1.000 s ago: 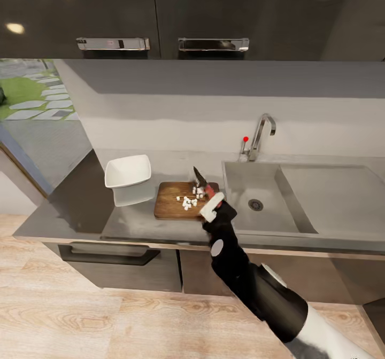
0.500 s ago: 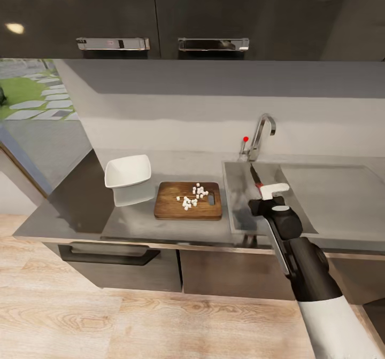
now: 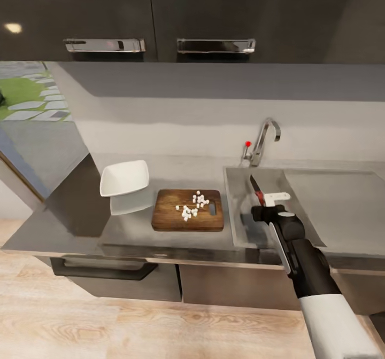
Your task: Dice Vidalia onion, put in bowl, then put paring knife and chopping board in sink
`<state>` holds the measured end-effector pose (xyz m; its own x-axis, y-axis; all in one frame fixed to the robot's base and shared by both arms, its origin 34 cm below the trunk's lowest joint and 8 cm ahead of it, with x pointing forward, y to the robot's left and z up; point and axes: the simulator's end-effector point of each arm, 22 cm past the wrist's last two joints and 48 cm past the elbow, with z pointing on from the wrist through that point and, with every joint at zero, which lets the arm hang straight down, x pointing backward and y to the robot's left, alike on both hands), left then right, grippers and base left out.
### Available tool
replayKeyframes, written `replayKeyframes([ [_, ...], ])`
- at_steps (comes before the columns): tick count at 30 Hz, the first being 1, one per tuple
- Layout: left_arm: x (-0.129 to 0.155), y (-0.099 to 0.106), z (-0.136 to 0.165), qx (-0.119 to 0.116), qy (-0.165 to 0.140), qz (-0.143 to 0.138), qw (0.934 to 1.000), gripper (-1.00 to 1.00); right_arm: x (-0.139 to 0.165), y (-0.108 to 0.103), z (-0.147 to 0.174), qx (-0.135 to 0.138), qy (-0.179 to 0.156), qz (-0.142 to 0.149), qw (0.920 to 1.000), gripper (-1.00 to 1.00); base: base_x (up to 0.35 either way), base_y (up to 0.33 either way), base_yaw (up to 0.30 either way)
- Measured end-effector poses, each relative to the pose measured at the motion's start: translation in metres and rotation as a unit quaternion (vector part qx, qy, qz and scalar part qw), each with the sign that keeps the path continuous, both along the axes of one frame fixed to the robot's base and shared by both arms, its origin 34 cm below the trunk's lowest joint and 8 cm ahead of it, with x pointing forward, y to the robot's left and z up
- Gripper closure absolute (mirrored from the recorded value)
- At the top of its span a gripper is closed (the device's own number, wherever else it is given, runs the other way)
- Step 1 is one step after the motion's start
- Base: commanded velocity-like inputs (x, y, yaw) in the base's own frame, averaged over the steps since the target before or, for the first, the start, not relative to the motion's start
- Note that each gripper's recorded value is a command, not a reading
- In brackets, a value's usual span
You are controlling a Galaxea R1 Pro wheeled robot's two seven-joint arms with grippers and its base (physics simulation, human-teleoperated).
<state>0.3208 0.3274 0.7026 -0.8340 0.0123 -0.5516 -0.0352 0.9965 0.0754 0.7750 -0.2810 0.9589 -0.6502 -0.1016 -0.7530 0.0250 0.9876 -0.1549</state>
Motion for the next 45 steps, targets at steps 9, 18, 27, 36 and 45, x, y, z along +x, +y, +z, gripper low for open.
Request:
replayKeyframes([
  [9, -0.001, 0.0, -0.001, 0.0, 0.001, 0.0, 1.0, -1.0, -0.01, -0.001, -0.064, 0.002, 0.03, 0.002, 0.9995, 1.0, 0.039, 0.0, 0.0],
  [18, 0.003, 0.0, 0.001, 0.0, -0.003, 0.0, 1.0, -1.0, -0.014, -0.003, -0.091, 0.003, 0.027, 0.004, 0.9996, 1.0, 0.0, 0.0, 0.0],
  [27, 0.003, 0.0, 0.001, 0.0, -0.003, 0.0, 1.0, -1.0, -0.013, -0.004, -0.089, 0.006, 0.023, 0.003, 0.9997, 1.0, 0.0, 0.0, 0.0],
  [36, 0.004, 0.0, 0.002, 0.0, -0.004, -0.001, 1.0, -1.0, 0.008, 0.0, -0.035, 0.009, -0.027, 0.002, 0.9996, -1.0, 0.0, 0.0, 0.0],
  [45, 0.004, -0.002, 0.002, -0.001, -0.004, -0.002, 1.0, -1.0, -0.004, 0.003, -0.07, 0.013, 0.005, 0.004, 0.9999, -1.0, 0.0, 0.0, 0.0],
])
